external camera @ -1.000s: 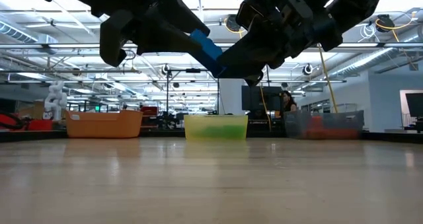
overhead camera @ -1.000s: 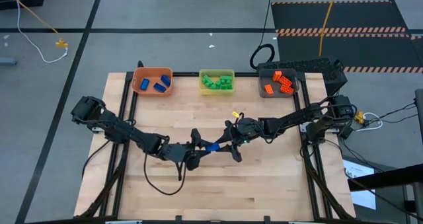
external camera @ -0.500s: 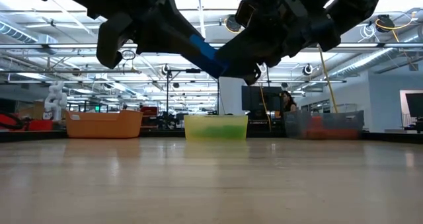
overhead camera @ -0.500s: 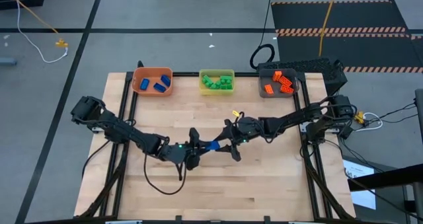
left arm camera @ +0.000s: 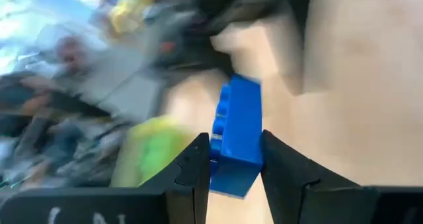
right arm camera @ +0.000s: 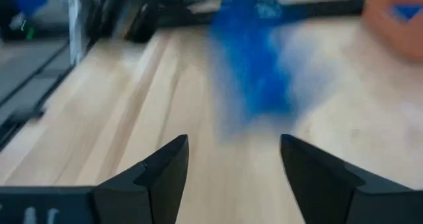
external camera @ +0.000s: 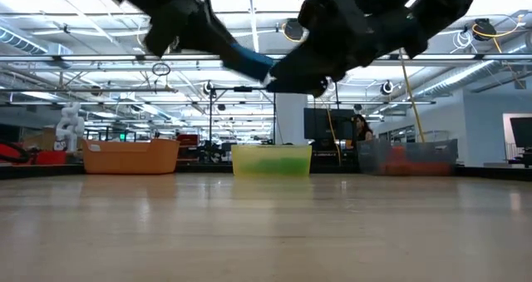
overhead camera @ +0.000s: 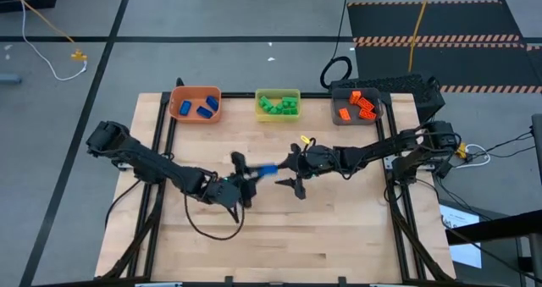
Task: Sort & place blocks by color
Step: Put the blue game piece into the orange bin
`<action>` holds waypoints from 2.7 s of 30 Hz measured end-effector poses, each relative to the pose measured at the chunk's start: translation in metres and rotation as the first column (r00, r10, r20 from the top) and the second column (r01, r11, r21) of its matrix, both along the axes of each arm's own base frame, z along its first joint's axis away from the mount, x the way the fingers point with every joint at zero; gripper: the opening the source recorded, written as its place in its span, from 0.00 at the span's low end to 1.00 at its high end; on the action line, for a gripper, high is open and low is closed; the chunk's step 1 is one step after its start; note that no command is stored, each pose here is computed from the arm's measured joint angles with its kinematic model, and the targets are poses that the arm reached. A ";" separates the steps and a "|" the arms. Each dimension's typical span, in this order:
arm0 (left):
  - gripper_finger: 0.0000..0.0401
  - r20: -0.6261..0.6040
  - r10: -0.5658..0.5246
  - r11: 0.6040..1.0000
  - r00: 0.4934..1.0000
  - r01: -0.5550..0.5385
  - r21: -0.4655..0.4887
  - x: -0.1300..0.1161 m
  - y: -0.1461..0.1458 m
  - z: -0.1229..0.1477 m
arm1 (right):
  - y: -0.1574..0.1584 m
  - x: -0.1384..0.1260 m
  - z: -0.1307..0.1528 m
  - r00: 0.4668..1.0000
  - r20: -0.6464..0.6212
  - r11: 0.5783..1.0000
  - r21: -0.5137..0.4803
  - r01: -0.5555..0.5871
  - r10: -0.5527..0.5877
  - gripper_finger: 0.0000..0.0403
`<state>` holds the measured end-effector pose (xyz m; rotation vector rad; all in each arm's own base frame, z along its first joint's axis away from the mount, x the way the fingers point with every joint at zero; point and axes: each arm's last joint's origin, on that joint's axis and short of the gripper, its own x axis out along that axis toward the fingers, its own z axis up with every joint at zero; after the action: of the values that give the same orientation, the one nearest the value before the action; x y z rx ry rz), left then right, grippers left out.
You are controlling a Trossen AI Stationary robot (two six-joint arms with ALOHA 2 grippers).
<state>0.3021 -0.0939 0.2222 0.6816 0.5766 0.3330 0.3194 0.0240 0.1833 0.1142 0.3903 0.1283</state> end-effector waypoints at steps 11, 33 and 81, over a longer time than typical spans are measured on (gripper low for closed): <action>0.26 0.140 0.232 0.971 0.962 -0.222 -0.086 -0.031 0.029 0.059 | -0.003 -0.030 0.015 0.994 -0.066 0.993 -0.081 0.080 -0.086 0.57; 0.26 0.261 0.373 0.922 0.890 -0.324 -0.212 -0.048 0.069 0.088 | 0.000 -0.072 -0.010 0.982 -0.067 0.970 0.162 0.183 -0.174 0.57; 0.26 0.176 0.492 0.826 0.853 -0.392 -0.406 -0.052 0.110 0.079 | 0.011 -0.080 0.011 0.977 0.070 0.971 0.144 0.190 -0.202 0.57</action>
<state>0.2497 0.0163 0.3016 0.1300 0.5081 0.7332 0.2394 0.0355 0.1942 0.2812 0.2842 -0.0357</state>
